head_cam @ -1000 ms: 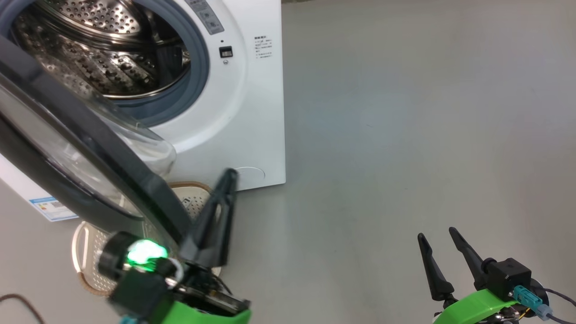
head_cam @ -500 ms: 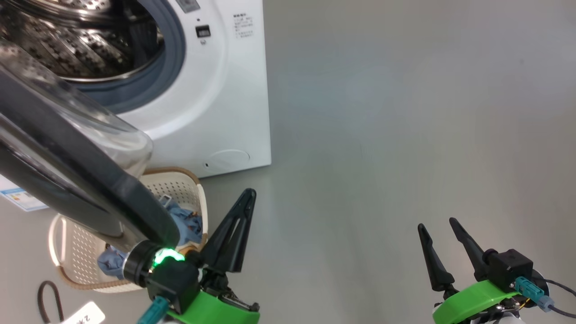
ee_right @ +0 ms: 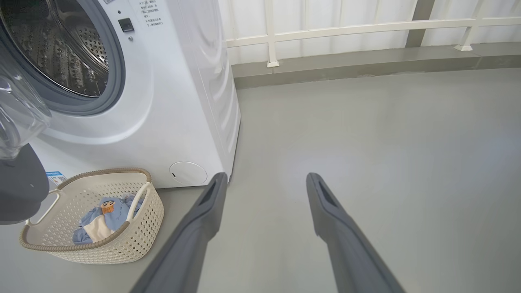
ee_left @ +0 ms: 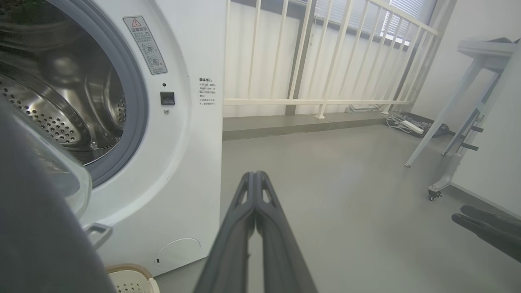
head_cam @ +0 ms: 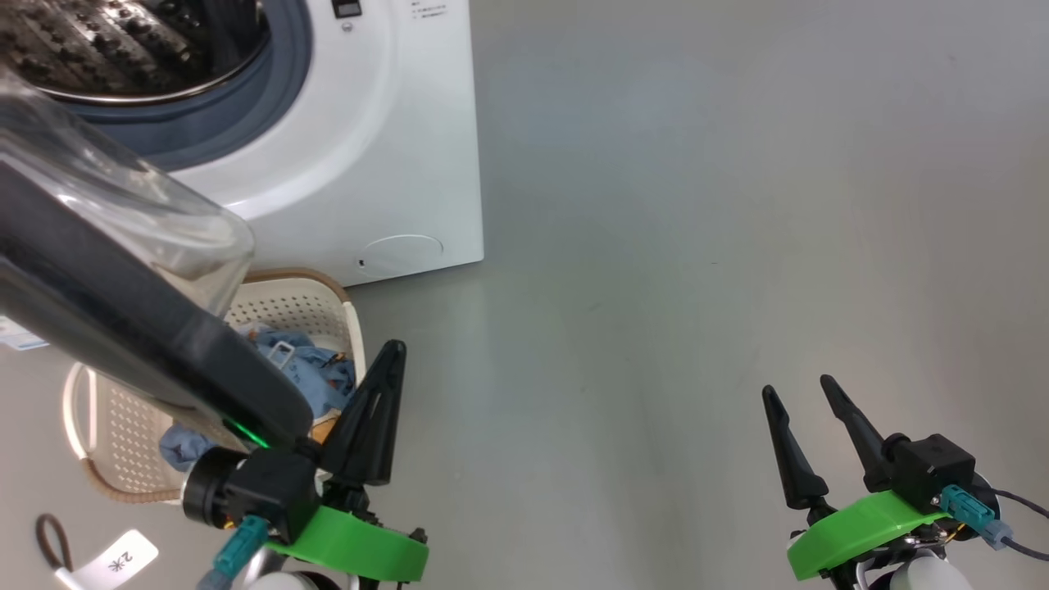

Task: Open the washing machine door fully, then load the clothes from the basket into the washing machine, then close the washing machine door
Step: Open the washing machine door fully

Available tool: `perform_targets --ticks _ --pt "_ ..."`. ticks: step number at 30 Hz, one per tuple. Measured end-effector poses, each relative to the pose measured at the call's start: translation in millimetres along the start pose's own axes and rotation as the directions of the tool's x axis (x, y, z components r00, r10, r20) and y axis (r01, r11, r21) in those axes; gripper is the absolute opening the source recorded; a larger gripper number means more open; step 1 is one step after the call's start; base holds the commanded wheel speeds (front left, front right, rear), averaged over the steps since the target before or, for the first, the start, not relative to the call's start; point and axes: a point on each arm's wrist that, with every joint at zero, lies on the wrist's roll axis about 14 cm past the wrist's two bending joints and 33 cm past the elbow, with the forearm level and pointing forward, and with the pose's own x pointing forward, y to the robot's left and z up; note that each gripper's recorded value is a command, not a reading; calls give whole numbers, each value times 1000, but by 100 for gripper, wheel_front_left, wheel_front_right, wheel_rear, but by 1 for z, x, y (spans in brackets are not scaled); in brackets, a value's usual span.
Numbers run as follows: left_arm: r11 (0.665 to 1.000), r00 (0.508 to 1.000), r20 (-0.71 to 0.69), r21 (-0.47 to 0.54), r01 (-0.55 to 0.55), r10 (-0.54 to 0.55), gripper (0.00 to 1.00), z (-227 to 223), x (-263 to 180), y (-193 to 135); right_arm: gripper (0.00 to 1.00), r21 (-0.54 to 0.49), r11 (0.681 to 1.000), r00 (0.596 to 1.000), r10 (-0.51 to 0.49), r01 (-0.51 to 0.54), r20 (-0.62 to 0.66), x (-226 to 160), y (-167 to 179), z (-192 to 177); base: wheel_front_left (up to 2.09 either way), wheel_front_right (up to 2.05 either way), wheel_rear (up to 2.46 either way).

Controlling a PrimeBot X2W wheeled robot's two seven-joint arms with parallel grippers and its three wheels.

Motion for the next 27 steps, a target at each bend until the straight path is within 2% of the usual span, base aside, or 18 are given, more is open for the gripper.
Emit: perform_targets --ticks 9,27 --pt "996 996 -36 26 -86 87 0 -8 -11 26 100 10 999 999 33 -33 -4 4 13 -2 0 0 0" --pt "990 989 -46 13 -138 138 0 -12 -7 38 100 40 999 1000 6 -6 -9 0 5 -4 0 0 0"
